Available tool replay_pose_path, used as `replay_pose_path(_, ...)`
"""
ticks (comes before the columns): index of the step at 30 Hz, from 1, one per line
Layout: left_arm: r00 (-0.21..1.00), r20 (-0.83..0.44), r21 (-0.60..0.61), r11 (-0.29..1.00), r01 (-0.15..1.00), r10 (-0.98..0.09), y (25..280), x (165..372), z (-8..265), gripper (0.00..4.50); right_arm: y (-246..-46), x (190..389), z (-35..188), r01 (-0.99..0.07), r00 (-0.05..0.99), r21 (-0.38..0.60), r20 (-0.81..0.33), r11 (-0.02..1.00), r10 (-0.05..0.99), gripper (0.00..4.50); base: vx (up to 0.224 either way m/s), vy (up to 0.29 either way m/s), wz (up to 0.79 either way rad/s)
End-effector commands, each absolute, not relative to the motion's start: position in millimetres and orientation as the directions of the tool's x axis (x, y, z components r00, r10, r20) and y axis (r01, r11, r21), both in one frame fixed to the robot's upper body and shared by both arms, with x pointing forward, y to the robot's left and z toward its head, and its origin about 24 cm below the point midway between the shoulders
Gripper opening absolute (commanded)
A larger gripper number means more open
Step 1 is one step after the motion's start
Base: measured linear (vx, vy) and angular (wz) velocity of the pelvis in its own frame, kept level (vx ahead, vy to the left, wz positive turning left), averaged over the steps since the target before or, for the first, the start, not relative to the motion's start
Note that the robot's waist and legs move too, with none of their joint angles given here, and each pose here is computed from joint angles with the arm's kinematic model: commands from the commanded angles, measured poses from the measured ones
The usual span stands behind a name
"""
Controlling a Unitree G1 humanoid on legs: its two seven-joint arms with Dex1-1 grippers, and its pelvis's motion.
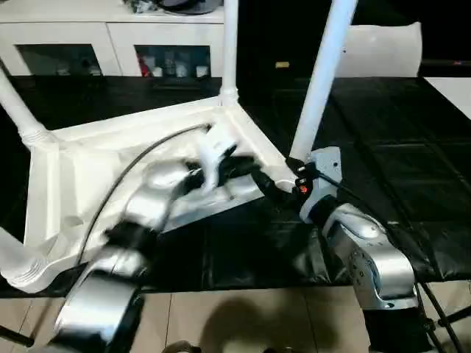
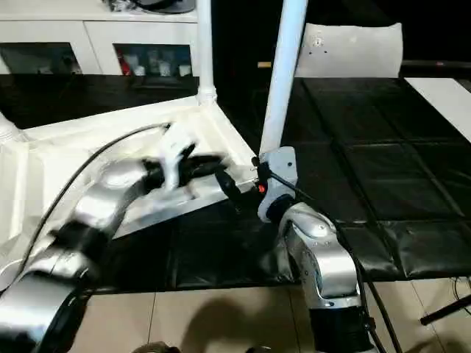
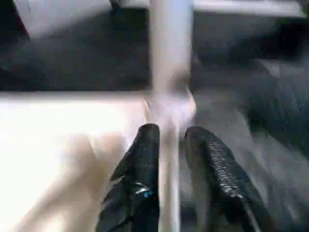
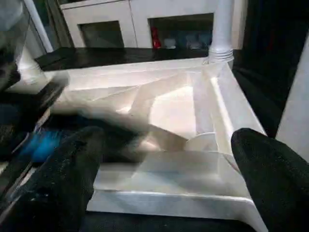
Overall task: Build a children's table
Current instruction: Rotate table base
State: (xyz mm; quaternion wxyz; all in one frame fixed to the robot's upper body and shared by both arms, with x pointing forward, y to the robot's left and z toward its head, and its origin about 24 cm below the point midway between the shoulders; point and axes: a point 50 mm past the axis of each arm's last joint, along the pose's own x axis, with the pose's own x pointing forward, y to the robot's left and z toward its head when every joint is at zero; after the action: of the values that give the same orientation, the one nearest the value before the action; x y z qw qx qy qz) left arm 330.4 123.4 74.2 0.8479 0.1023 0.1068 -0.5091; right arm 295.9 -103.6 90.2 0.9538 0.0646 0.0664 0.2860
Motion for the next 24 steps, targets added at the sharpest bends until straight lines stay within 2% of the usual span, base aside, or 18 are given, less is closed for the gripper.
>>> replay_pose_path(1,0.423,-0.315,0.062,0.426,0.902,-0.850,128.7,320.9,79.5,1.39,-101.5,302.8,92.1,-0.530,0.832,0.163,-0.090,0.832,0.548,4.50,0.000,0.000,0.00)
replay_pose_path(2,0.419,-0.321,0.058,0.425,0.904,-0.849,130.1,319.0,78.7,1.39,-101.1,303.7,92.0,-0.529,0.833,0.163,-0.091,0.833,0.546,4.50,0.000,0.000,0.00)
replay_pose_path(3,0.388,-0.381,0.013,0.414,0.910,-0.839,144.7,297.8,74.1,1.44,-97.5,313.0,91.2,-0.527,0.831,0.156,-0.109,0.835,0.545,4.50,0.000,0.000,0.00)
replay_pose_path(4,0.383,-0.388,0.007,0.413,0.911,-0.838,146.1,295.2,73.7,1.48,-97.1,314.1,91.1,-0.527,0.831,0.155,-0.111,0.836,0.544,4.50,0.000,0.000,0.00)
replay_pose_path(7,0.355,-0.451,-0.031,0.412,0.911,-0.819,157.5,270.1,72.4,1.80,-89.7,326.6,89.3,-0.551,0.811,0.128,-0.149,0.825,0.565,4.50,0.000,0.000,0.00)
replay_pose_path(8,0.355,-0.456,-0.032,0.413,0.910,-0.816,157.9,269.1,72.3,1.86,-89.4,327.4,89.1,-0.550,0.812,0.127,-0.152,0.826,0.564,4.50,0.000,0.000,0.00)
replay_pose_path(9,0.371,-0.510,-0.027,0.446,0.895,-0.776,161.6,257.4,68.7,1.96,-85.5,339.6,86.1,-0.520,0.822,0.134,-0.191,0.844,0.537,4.50,0.000,0.000,0.00)
replay_pose_path(10,0.376,-0.516,-0.026,0.453,0.891,-0.770,161.8,256.2,68.3,1.96,-85.1,341.0,85.7,-0.516,0.823,0.134,-0.195,0.846,0.533,4.50,0.000,0.000,0.00)
replay_pose_path(12,0.460,-0.565,0.007,0.554,0.833,-0.685,165.9,250.7,61.4,2.14,-84.6,353.1,80.6,-0.454,0.844,0.151,-0.243,0.878,0.478,4.50,0.000,0.000,0.00)
replay_pose_path(16,0.509,-0.597,0.035,0.615,0.788,-0.619,169.5,247.7,59.1,2.39,-88.7,360.4,77.6,-0.396,0.866,0.164,-0.261,0.904,0.426,4.50,0.000,0.000,0.00)
replay_pose_path(18,0.579,-0.614,0.071,0.693,0.717,-0.536,175.8,247.3,58.4,2.39,-98.9,369.6,76.0,-0.303,0.900,0.180,-0.267,0.936,0.343,4.50,0.000,0.000,0.00)
replay_pose_path(19,0.584,-0.614,0.073,0.699,0.711,-0.530,176.3,247.4,58.4,2.39,-100.1,370.3,75.6,-0.293,0.904,0.182,-0.269,0.939,0.334,4.50,0.000,0.000,0.00)
replay_pose_path(20,0.621,-0.614,0.102,0.732,0.674,-0.487,181.6,249.4,57.7,2.39,-111.3,375.7,75.1,-0.212,0.928,0.177,-0.270,0.961,0.255,4.50,0.000,0.000,0.00)
replay_pose_path(24,0.694,-0.585,0.158,0.780,0.606,-0.420,190.6,257.1,58.6,2.39,-141.6,382.7,77.1,-0.078,0.961,0.141,-0.253,0.987,0.112,4.50,0.000,0.000,0.00)
